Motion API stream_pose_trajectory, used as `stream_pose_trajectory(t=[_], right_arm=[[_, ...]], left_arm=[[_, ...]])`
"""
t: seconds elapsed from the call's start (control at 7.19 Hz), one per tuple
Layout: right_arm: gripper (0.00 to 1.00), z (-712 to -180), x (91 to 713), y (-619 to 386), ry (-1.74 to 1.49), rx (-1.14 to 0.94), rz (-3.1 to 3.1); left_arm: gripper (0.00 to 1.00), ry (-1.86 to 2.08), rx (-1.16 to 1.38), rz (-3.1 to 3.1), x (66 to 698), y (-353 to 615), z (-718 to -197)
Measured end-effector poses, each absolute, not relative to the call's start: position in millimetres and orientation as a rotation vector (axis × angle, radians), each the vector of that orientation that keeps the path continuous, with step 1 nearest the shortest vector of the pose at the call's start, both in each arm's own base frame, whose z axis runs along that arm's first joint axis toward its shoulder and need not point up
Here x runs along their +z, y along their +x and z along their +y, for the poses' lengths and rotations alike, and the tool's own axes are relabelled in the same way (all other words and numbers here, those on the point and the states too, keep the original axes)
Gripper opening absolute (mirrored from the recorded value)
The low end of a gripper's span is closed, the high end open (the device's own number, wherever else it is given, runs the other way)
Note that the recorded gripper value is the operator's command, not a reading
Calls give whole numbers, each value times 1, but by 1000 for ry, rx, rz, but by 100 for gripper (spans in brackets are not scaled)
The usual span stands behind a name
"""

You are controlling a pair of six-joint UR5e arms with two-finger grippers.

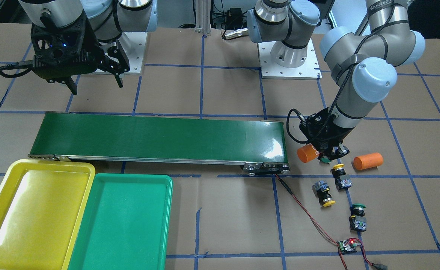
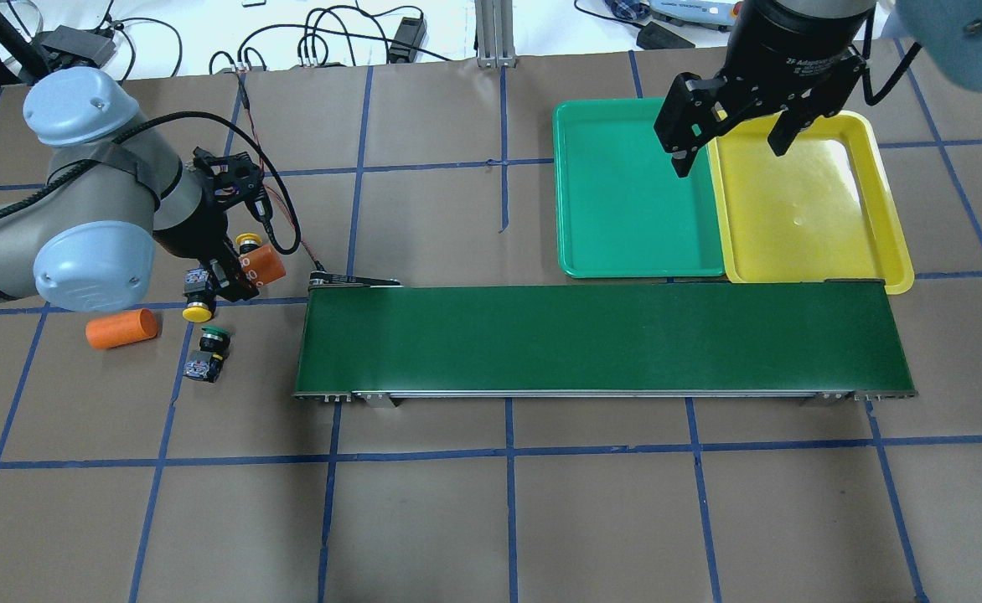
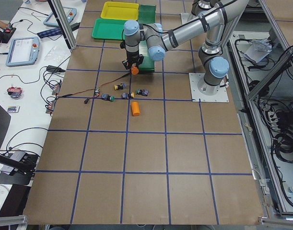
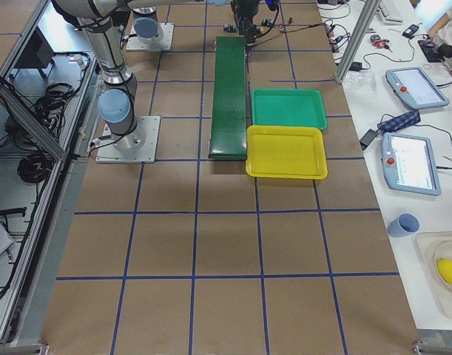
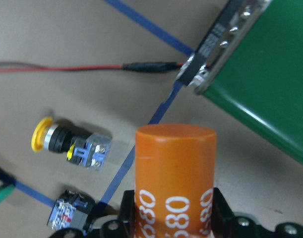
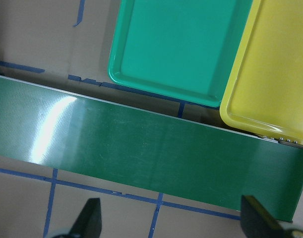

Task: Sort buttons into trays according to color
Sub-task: 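Lift the orange cylinder and carry it to the conveyor's near end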

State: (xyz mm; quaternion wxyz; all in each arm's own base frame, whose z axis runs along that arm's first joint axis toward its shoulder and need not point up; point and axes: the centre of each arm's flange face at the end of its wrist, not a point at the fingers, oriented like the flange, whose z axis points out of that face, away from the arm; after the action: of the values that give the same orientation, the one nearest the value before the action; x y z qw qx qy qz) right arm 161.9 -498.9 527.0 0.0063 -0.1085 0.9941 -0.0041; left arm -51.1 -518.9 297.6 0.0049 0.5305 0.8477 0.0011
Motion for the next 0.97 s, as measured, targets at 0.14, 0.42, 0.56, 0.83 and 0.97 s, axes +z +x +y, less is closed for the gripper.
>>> stream_pose_trajectory(t=[0.14, 0.42, 0.56, 0.83, 0.97], right_arm=[[100, -499, 527, 162, -340, -13, 3111], [100, -499, 527, 162, -339, -12, 3110], [100, -499, 527, 162, -339, -12, 3111], [100, -499, 527, 161, -338, -12, 3112], [100, -499, 528, 160, -341, -18, 3113]], left_arm=[[0, 1763, 13, 2589, 296, -77, -508], [0, 1918, 28, 2482, 290, -129, -486], [0, 1965, 37, 2450, 286, -147, -480], [0, 2010, 63, 2438, 274, -161, -476], [0, 2023, 71, 2435, 271, -163, -475]])
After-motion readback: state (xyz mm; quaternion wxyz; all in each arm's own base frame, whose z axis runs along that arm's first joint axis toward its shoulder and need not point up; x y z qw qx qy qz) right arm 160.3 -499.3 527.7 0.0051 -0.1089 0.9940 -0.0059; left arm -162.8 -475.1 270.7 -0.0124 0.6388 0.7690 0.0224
